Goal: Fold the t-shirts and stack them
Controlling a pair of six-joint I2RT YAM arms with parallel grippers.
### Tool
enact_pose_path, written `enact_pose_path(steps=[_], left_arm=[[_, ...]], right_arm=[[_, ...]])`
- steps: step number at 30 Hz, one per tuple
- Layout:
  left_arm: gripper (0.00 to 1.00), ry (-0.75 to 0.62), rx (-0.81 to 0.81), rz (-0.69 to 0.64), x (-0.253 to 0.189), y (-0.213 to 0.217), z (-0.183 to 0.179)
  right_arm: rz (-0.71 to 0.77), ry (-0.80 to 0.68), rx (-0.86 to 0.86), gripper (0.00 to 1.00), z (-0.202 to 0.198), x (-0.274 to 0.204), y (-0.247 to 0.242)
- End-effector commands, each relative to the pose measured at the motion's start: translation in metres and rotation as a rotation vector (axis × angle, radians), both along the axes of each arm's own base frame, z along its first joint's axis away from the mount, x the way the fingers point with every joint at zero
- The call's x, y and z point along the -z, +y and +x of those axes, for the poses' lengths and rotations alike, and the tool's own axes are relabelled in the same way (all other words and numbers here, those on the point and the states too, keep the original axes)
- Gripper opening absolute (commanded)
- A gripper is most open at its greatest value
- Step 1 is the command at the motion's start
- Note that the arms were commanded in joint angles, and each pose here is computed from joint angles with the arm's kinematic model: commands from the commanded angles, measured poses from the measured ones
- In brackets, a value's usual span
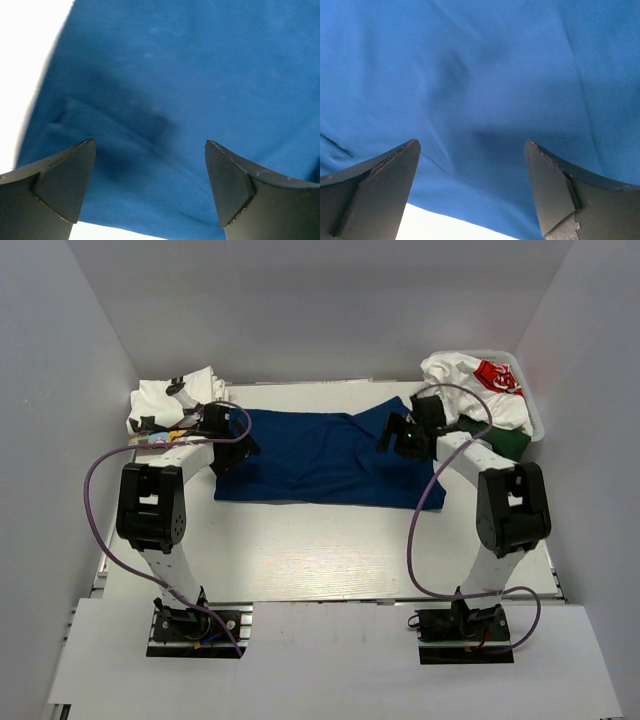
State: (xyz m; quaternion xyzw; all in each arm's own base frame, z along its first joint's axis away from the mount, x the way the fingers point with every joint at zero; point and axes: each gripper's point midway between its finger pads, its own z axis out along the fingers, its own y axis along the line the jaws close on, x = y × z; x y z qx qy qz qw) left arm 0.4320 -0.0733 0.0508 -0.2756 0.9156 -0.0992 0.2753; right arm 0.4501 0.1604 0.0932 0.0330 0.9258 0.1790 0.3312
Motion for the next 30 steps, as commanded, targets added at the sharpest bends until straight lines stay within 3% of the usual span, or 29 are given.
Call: enact_pose_path(steps=[1, 7, 12, 13, 15, 17, 18, 19, 24, 28, 30], left_arm=[[1.00, -0.077, 0.110, -0.137, -0.018, -0.030, 0.005], [1.00, 0.023, 0.091, -0.131, 0.020, -0.031, -0.013], [1.00, 0.146, 0.064, -0.087, 0.050, -0.017, -0.066], [1.00, 0.156, 0.055, -0.090, 0.052, -0.016, -0.075], [1.00, 0.178, 0.045, -0.093, 0.052, -0.013, -0.102], [1.00, 0.170, 0.045, -0.099, 0.044, -0.012, -0.129], [1.00, 0.176, 0.034, -0.104, 0.041, -0.011, -0.141], [1.00, 0.191, 0.033, -0.102, 0.043, -0.009, -0.157], [1.00, 0.102, 0.070, -0.163, 0.000, -0.015, -0.183], [1.00, -0.091, 0.023, -0.100, -0.052, -0.001, -0.151], [1.00, -0.112, -0.022, -0.063, -0.062, 0.010, -0.139]], right_arm=[[-0.012, 0.079, 0.094, 0.90, -0.035, 0.021, -0.022], [-0.021, 0.233, 0.132, 0.90, -0.082, 0.066, -0.039], [-0.041, 0.306, 0.191, 0.90, -0.135, 0.079, -0.055], [-0.052, 0.367, 0.203, 0.90, -0.164, 0.097, -0.061], [-0.026, 0.349, 0.213, 0.90, -0.178, 0.088, -0.061], [-0.035, 0.423, 0.230, 0.90, -0.214, 0.103, -0.067], [-0.027, 0.361, 0.238, 0.90, -0.213, 0.089, -0.067], [-0.036, 0.395, 0.243, 0.90, -0.230, 0.093, -0.070], [-0.073, 0.224, 0.267, 0.90, -0.237, 0.054, -0.086], [-0.072, 0.106, 0.278, 0.90, -0.223, 0.022, -0.090], [-0.064, 0.040, 0.255, 0.90, -0.207, 0.003, -0.086]])
